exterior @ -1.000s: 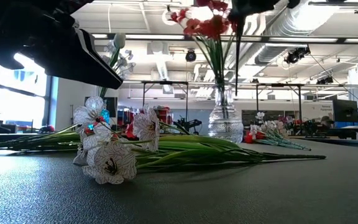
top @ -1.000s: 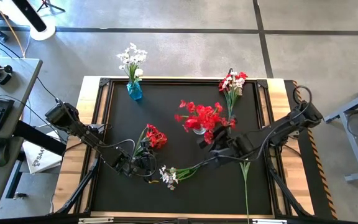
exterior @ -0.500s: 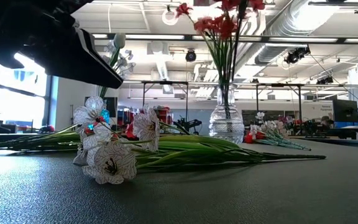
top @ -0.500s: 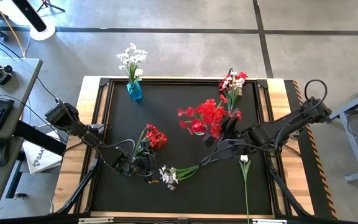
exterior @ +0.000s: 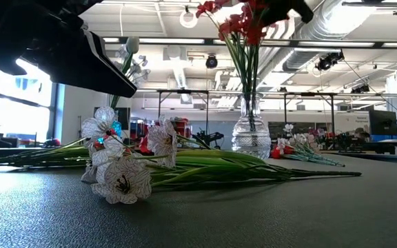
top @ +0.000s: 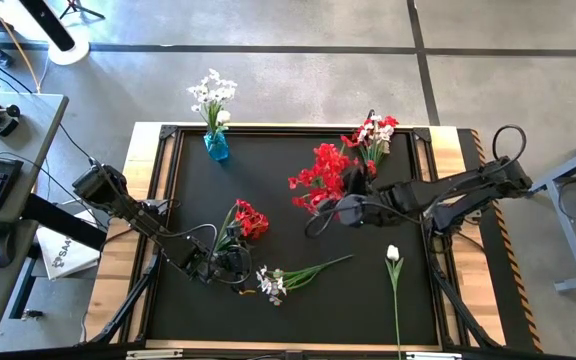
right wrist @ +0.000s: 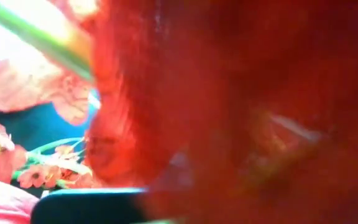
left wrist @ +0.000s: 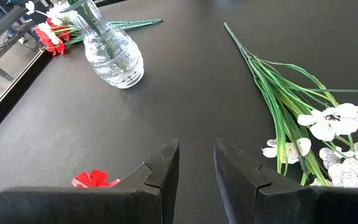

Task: Sort flowers into vase by color
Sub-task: Put the bottom right red flowers into the transparent vase

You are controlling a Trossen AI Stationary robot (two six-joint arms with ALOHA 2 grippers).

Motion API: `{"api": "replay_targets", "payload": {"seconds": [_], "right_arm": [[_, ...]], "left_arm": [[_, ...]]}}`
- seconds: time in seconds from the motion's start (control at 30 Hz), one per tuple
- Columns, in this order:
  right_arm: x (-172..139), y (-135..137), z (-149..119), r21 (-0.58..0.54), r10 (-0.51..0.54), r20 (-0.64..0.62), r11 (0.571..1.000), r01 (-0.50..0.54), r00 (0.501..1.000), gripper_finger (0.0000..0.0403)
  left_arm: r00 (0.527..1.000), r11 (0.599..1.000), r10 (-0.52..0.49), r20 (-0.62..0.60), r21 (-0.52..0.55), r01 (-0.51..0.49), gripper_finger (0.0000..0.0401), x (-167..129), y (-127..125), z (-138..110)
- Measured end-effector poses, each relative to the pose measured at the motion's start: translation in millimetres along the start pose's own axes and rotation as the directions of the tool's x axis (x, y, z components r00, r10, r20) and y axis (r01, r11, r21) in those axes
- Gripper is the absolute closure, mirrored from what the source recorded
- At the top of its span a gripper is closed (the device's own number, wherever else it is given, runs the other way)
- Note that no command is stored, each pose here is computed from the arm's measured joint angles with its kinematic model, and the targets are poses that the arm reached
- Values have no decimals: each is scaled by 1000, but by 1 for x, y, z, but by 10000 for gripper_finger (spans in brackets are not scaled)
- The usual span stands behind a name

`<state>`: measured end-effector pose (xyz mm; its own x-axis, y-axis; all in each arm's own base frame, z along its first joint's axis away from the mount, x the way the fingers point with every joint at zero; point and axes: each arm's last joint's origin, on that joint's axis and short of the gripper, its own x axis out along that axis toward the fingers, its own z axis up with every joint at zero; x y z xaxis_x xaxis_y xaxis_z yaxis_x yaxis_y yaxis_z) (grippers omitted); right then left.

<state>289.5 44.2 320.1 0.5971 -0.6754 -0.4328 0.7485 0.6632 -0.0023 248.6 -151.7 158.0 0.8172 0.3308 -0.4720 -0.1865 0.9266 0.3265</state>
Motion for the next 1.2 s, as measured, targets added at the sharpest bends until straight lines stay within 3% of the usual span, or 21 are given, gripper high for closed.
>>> {"api": "replay_targets", "payload": {"seconds": [0.27,0.6,0.77,1.0,1.2], "right_arm": [[6,-3,2,-8,20,-36,1000,-20,999,352],[-7,-13,8,-12,174,-137,984,-178,975,192],[-24,-27,18,46,261,-139,965,-257,955,147],[-41,-44,30,110,301,-86,950,-291,950,162],[-35,-39,27,98,278,-94,958,-269,956,255]], "left_arm": [[1000,1000,0,0,-8,0,311,0,0,0],[1000,1000,0,0,-9,0,311,0,0,0],[1000,1000,-1,0,-9,1,311,0,0,0],[1000,1000,-1,0,-9,1,311,0,0,0],[1000,1000,-1,0,-14,1,311,0,0,0]]}}
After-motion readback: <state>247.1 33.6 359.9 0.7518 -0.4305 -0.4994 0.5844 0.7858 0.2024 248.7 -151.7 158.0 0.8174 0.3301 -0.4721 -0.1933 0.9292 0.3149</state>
